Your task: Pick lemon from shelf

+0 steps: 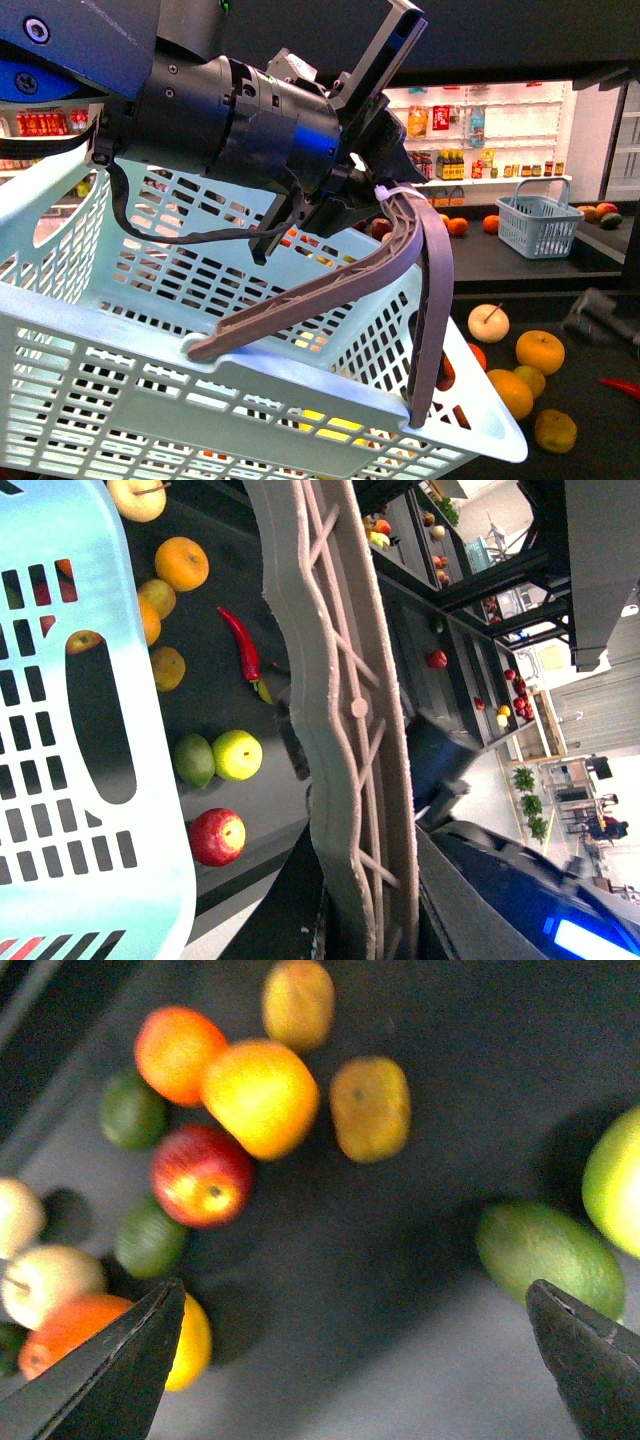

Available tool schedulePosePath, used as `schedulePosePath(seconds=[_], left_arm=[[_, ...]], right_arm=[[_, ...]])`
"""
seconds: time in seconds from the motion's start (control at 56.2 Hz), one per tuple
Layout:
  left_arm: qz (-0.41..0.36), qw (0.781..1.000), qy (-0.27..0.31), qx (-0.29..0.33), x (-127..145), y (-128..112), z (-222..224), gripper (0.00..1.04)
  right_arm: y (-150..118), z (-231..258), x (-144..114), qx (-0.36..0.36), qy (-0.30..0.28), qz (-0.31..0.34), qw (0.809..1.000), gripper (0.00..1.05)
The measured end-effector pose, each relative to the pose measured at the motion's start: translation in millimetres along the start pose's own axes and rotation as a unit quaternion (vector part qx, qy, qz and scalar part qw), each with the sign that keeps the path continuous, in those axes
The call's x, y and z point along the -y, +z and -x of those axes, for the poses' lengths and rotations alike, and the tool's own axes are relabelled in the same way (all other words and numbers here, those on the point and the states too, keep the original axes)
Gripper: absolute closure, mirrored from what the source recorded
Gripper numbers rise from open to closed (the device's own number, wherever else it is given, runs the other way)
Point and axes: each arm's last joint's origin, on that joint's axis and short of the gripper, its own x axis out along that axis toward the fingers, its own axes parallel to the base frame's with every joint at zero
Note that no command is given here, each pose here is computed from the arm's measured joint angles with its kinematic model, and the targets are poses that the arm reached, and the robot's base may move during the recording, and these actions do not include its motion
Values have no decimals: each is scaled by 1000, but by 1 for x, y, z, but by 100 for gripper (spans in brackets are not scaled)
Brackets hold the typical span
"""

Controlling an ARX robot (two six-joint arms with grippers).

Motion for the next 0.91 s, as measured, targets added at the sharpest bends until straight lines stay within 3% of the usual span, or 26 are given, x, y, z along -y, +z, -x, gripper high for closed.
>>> schedulePosePath(seconds=[0.196, 0.498, 0.907], left_arm=[[0, 1000, 0, 0, 0, 0, 0, 94], [0, 1000, -1, -1, 0, 0, 0, 94], [-4, 1000, 2, 2, 0, 0, 0, 94]], right_arm=[[-42, -37, -1, -48, -15, 57, 997, 2], [-97, -69, -61, -81, 64, 208, 973, 2], [-118, -92, -102, -74, 109, 282, 950, 2]])
